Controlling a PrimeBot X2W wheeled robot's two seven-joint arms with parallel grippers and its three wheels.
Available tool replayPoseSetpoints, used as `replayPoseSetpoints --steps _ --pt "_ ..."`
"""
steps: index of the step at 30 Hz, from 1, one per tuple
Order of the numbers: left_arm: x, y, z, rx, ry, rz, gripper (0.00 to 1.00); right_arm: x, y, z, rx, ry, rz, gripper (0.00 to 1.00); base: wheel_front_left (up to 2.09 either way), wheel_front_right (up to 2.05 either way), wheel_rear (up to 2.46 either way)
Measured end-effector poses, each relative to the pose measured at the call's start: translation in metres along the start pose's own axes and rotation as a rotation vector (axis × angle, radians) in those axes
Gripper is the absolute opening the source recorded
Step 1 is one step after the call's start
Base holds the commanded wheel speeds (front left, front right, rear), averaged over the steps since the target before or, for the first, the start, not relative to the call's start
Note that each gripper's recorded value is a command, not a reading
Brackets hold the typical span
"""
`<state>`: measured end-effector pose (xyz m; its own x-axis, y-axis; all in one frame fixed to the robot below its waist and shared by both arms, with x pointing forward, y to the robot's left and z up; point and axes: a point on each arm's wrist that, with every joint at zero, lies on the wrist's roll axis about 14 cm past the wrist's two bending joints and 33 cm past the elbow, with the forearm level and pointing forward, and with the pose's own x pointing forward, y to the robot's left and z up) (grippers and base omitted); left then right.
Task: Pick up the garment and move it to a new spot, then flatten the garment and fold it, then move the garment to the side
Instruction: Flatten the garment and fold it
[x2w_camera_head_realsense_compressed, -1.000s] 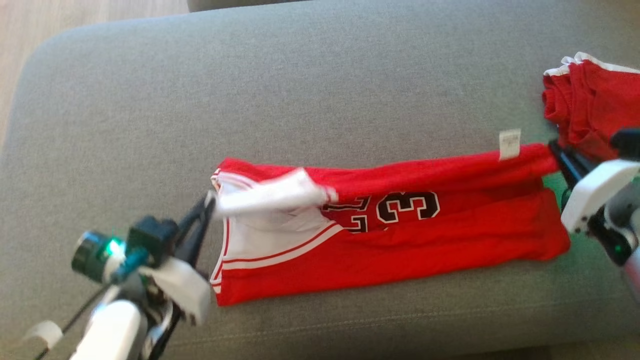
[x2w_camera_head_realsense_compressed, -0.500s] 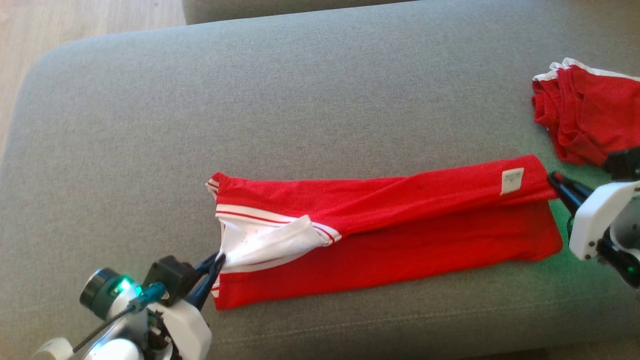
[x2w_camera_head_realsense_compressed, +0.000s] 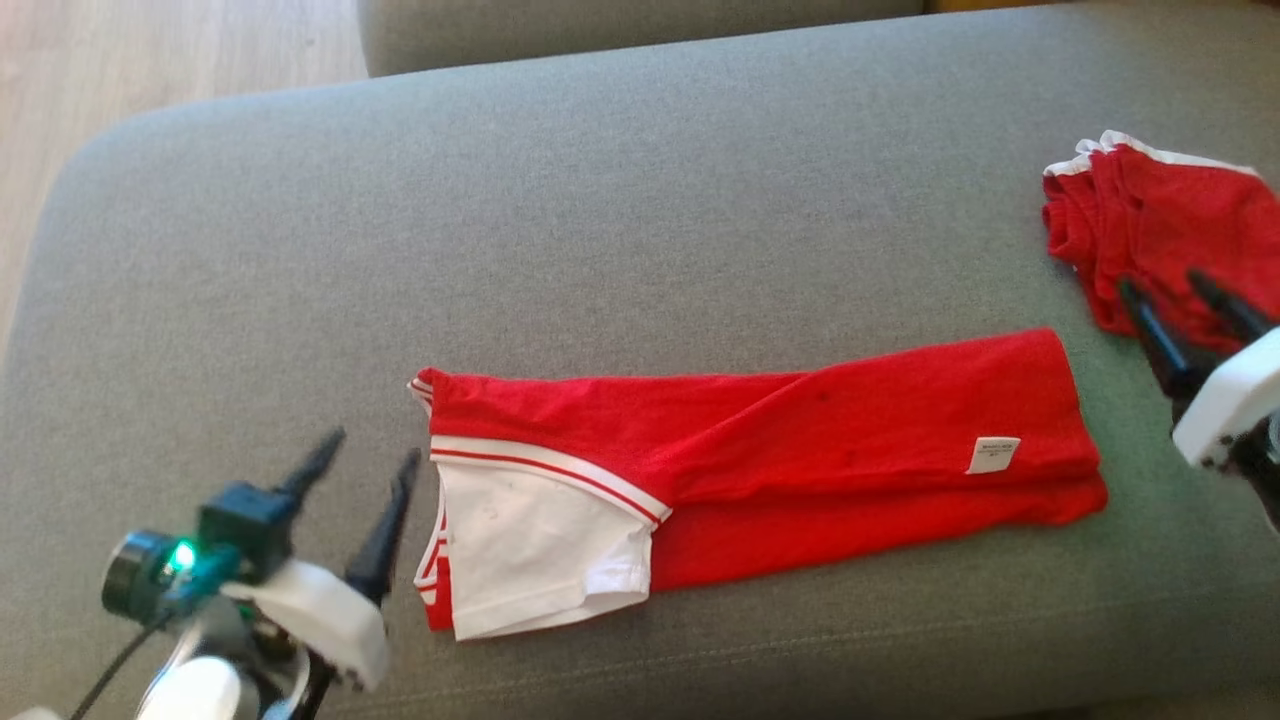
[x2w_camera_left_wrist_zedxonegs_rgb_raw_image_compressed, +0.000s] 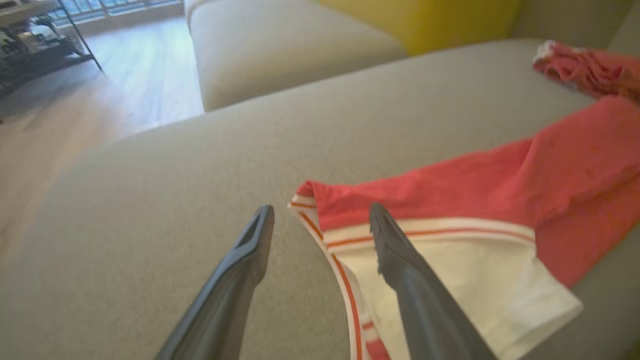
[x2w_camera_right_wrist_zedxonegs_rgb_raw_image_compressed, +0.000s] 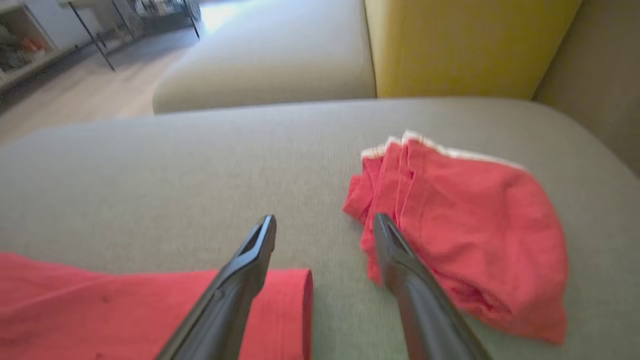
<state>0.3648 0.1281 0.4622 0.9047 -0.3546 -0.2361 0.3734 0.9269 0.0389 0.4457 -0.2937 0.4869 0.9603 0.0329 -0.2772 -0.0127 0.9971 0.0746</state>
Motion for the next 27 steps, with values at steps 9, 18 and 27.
replayPoseSetpoints --steps 9,18,27 --pt "-0.003 0.032 0.075 -0.201 -0.374 0.239 1.00 -0.012 0.034 0.073 0.092 -0.390 0.038 1.00 0.00 0.00 0.00" --pt "-0.016 0.027 0.083 -0.304 -0.457 0.297 1.00 -0.045 0.068 0.060 0.151 -0.491 0.043 1.00 0.00 0.00 0.00" --pt "-0.030 0.035 0.062 -0.226 -0.405 0.353 1.00 -0.065 0.086 0.029 0.141 -0.461 0.004 1.00 0.00 0.00 0.00"
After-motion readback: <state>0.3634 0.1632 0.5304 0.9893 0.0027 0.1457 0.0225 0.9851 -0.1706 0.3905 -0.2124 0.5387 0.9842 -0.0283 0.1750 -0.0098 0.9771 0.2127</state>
